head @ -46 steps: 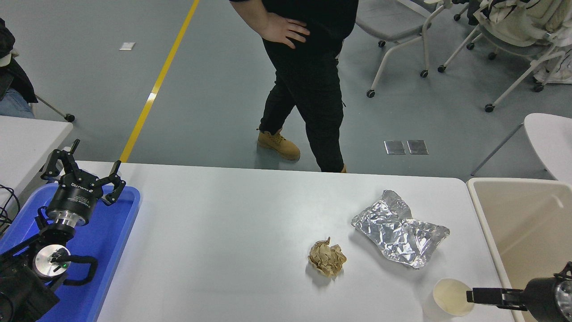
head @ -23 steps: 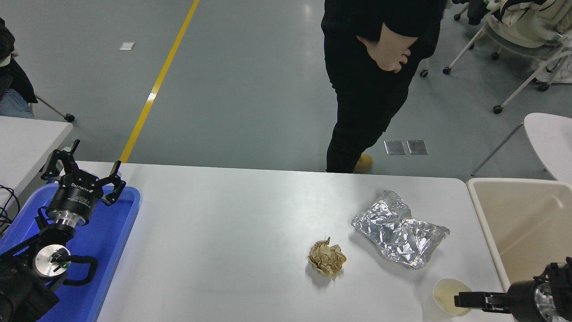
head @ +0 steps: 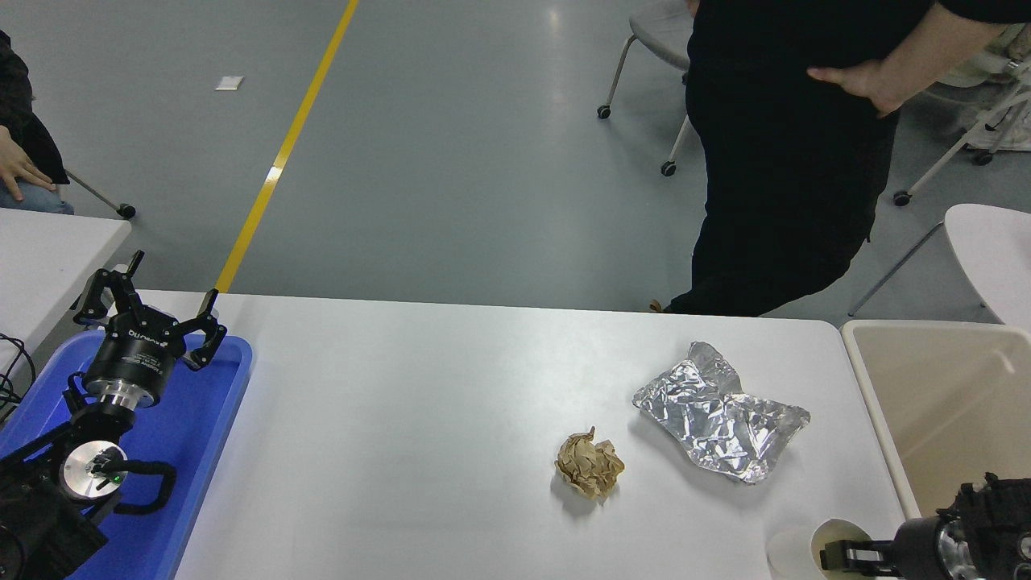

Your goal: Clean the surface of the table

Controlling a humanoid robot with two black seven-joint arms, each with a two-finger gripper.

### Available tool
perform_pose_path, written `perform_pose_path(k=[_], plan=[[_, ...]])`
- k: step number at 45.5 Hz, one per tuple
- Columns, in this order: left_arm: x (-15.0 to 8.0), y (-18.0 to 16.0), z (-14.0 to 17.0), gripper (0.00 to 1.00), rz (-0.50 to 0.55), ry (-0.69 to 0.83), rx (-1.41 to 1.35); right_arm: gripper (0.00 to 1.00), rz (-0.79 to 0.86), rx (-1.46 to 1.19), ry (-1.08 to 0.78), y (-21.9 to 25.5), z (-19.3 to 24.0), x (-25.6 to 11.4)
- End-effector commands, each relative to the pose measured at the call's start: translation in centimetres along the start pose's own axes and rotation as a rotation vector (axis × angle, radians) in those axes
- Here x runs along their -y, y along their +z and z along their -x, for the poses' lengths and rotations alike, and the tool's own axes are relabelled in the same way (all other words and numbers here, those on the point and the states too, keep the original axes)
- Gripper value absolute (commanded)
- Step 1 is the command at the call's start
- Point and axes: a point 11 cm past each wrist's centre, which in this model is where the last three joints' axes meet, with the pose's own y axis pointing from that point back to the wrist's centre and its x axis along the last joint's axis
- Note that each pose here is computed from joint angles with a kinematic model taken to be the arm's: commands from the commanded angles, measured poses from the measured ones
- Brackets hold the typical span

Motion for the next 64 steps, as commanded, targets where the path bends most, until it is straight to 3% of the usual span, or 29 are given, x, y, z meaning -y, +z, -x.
perform_pose_path(k=[1,22,52,64], plan=[[0.0,0.0,0.0,1.0,0.0,0.0,0.0,0.0,-0.01,0.013,-0.001,-0.2,-0.5,-1.4],[0.0,0.0,0.0,1.0,0.0,0.0,0.0,0.0,0.003,0.028,0.049,0.6,-2.9,-6.0],[0.0,0.0,0.0,1.0,0.0,0.0,0.0,0.0,0.068,0.041,0.172,2.6,-11.0,-24.5],[0.0,0.0,0.0,1.0,0.0,0.0,0.0,0.0,0.072,0.028,0.262,2.4,-12.5,-27.3]])
